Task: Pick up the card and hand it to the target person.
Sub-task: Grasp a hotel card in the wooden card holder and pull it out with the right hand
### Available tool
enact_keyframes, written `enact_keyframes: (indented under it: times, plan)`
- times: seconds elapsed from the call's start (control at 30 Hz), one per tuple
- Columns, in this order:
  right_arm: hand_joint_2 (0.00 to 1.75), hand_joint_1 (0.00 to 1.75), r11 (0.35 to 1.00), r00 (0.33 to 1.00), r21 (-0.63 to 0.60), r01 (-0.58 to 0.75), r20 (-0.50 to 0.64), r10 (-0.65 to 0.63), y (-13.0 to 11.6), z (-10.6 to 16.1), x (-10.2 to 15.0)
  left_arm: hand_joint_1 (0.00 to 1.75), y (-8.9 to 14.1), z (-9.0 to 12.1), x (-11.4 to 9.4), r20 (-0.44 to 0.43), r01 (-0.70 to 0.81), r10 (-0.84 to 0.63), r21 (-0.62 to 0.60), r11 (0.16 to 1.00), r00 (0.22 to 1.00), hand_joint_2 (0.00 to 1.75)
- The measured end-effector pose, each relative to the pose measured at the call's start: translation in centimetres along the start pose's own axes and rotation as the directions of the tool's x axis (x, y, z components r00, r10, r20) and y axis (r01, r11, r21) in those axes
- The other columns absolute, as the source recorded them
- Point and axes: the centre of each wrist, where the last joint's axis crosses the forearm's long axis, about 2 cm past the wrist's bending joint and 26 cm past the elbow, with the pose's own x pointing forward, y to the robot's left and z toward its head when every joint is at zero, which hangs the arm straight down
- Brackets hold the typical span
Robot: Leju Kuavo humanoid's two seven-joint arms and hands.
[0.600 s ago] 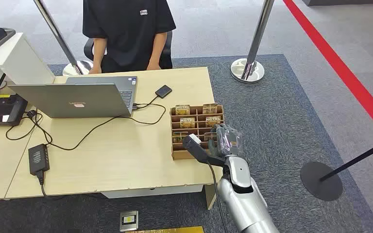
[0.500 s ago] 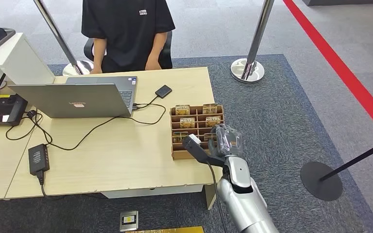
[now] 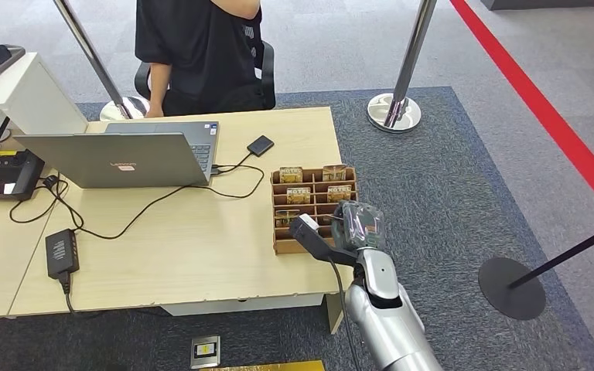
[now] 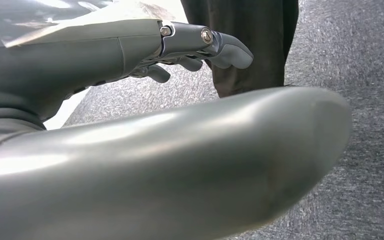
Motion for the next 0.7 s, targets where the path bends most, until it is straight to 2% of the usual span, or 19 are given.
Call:
enact_keyframes:
  times: [0.7]
  plan:
    - [1.75, 1.47, 1.0, 1.0, 0.004, 0.021, 0.011, -0.021, 0.01, 0.0, 0.03, 0.0, 0.0, 0.0, 0.0, 0.001, 0.004, -0.004, 0.0, 1.0, 1.0, 0.0]
